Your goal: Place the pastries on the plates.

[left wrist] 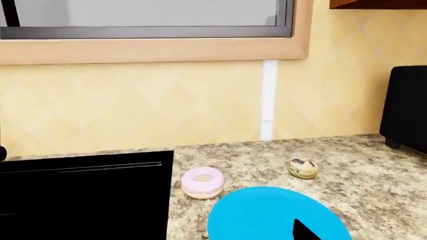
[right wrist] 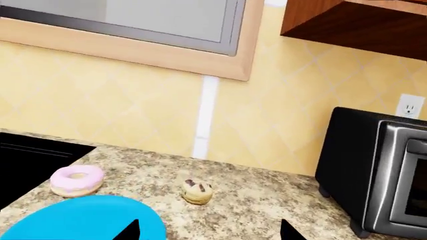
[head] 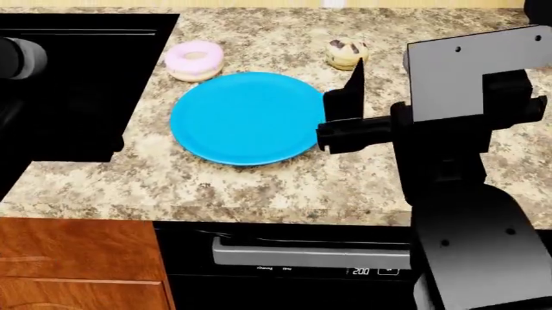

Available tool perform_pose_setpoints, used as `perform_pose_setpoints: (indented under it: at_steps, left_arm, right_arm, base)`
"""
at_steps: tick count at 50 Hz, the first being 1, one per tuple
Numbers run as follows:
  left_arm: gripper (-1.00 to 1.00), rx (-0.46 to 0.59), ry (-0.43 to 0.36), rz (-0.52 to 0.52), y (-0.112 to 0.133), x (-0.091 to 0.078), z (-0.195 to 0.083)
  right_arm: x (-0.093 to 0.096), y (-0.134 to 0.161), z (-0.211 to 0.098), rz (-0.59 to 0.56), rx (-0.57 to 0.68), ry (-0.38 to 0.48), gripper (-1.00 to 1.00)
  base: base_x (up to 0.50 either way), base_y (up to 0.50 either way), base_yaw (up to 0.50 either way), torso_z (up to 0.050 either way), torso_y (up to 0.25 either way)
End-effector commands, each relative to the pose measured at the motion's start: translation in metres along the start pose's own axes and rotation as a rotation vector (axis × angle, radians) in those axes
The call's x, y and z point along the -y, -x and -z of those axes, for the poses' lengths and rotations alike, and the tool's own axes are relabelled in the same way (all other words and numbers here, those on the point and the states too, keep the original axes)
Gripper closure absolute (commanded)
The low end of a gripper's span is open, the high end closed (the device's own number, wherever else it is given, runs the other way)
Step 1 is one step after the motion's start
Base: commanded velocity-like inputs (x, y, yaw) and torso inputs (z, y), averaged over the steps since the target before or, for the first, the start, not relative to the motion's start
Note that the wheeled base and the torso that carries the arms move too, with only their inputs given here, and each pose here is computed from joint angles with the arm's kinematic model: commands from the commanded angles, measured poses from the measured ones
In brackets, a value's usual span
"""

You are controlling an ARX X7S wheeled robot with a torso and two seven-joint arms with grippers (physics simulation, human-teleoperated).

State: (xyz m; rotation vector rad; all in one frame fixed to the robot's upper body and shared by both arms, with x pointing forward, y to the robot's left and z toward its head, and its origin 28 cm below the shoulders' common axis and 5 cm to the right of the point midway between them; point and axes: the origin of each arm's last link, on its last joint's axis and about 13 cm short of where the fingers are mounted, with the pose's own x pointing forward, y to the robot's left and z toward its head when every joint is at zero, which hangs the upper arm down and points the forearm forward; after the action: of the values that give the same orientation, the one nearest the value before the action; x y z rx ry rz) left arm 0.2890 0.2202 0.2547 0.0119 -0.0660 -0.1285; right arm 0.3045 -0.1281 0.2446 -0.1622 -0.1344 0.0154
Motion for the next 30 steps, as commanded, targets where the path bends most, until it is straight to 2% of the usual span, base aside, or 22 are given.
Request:
perform_pose_setpoints:
  at_steps: [1,3,4,5,7,8,10,13,14,16,18,21,27,28,30]
  left_arm:
    - [-1.00,-0.038,-0.023,0.035,-0.016,-0.003,-0.025]
    - [-1.00,-0.057,-0.024,0.038,-0.018,-0.003,-0.018]
    - [-1.00,-0.062,-0.028,0.032,-0.038,0.006,-0.014]
    - [-1.00,-0.066,-0.029,0.034,-0.026,-0.001,-0.013]
    - [-1.00,-0.075,-0.041,0.033,-0.028,-0.001,-0.010]
    - [-1.00,-0.079,-0.047,0.033,-0.041,0.003,-0.010]
    - [-1.00,-0.075,-0.048,0.026,-0.035,-0.003,-0.013]
    - [-1.00,-0.076,-0.053,0.024,-0.048,0.001,-0.015]
    - [-1.00,-0.076,-0.054,0.025,-0.042,-0.002,-0.015]
    - [-1.00,-0.076,-0.057,0.026,-0.045,0.000,-0.014]
    - [-1.00,-0.079,-0.053,0.026,-0.034,-0.006,-0.010]
    - [-1.00,-0.089,-0.051,0.025,-0.041,-0.003,-0.005]
    - [-1.00,-0.089,-0.049,0.009,-0.032,-0.012,-0.005]
    - [-1.00,-0.090,-0.055,0.012,-0.044,-0.005,-0.005]
    - [-1.00,-0.095,-0.066,0.014,-0.051,-0.002,-0.005]
  right_arm:
    - [0.009,-0.018,-0.011,-0.027,-0.048,0.020,-1.00]
    - [0.009,-0.019,-0.009,-0.030,-0.053,0.026,-1.00]
    - [0.010,-0.020,-0.006,-0.037,-0.063,0.025,-1.00]
    - [0.010,-0.020,-0.005,-0.052,-0.078,0.004,-1.00]
    - [0.013,-0.022,-0.002,-0.037,-0.082,-0.008,-1.00]
    - [0.013,-0.023,0.001,-0.036,-0.094,-0.015,-1.00]
    - [0.013,-0.022,0.004,-0.041,-0.102,-0.010,-1.00]
    - [0.012,-0.022,0.003,-0.046,-0.106,-0.006,-1.00]
    - [0.012,-0.023,0.002,-0.046,-0.104,-0.004,-1.00]
    - [0.011,-0.023,0.001,-0.050,-0.103,-0.003,-1.00]
    - [0.011,-0.023,0.001,-0.054,-0.102,-0.007,-1.00]
    - [0.011,-0.022,0.002,-0.057,-0.104,-0.017,-1.00]
    - [0.012,-0.022,0.004,-0.055,-0.112,-0.017,-1.00]
    - [0.012,-0.022,0.004,-0.055,-0.114,-0.009,-1.00]
    - [0.013,-0.023,0.003,-0.054,-0.115,-0.009,-1.00]
  base:
    - [0.14,0.00,0.00,0.000,0.000]
    - [0.20,0.00,0.00,0.000,0.000]
    - [0.27,0.00,0.00,0.000,0.000]
    - [0.32,0.00,0.00,0.000,0.000]
    - [0.38,0.00,0.00,0.000,0.000]
    - [0.40,0.00,0.00,0.000,0.000]
    - [0.40,0.00,0.00,0.000,0.000]
    - [0.40,0.00,0.00,0.000,0.000]
    - [0.40,0.00,0.00,0.000,0.000]
    - [0.40,0.00,0.00,0.000,0.000]
    - [0.40,0.00,0.00,0.000,0.000]
    - [0.40,0.00,0.00,0.000,0.000]
    - [0.40,0.00,0.00,0.000,0.000]
    - [0.40,0.00,0.00,0.000,0.000]
    - [0.40,0.00,0.00,0.000,0.000]
